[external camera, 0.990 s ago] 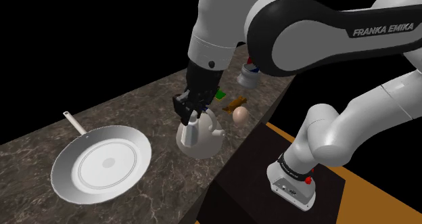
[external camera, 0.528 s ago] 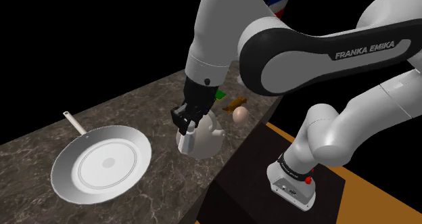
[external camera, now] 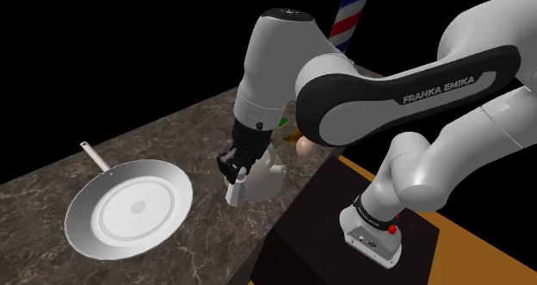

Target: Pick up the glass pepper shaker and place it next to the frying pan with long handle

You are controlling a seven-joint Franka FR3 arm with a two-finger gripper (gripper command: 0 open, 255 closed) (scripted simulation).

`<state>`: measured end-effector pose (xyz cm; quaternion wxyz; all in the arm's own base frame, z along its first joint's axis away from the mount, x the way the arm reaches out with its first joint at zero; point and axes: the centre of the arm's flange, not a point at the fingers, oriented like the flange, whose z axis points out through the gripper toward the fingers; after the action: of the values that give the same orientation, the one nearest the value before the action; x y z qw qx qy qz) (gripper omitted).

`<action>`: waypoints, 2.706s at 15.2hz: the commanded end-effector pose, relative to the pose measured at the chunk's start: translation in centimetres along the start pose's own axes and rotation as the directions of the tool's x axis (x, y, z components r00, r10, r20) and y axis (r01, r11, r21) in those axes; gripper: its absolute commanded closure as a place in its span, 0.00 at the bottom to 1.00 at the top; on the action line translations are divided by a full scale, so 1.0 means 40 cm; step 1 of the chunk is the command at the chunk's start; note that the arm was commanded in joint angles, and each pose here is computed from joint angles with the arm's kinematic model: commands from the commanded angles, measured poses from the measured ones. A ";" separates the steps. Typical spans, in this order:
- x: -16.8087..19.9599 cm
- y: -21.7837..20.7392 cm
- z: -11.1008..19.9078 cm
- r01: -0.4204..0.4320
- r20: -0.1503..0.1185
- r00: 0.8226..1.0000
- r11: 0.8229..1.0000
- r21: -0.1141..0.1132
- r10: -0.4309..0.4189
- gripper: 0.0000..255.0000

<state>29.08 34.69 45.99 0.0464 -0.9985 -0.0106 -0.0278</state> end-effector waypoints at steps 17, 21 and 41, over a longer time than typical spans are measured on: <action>-0.013 0.022 0.213 0.000 -0.001 1.000 1.000 0.000 0.000 1.00; -0.013 0.022 0.213 0.000 -0.001 1.000 1.000 0.000 0.000 1.00; -0.013 0.022 0.088 0.000 -0.001 1.000 1.000 0.000 0.000 0.00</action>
<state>28.77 34.13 42.36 0.0466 -0.9985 -0.0106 -0.0281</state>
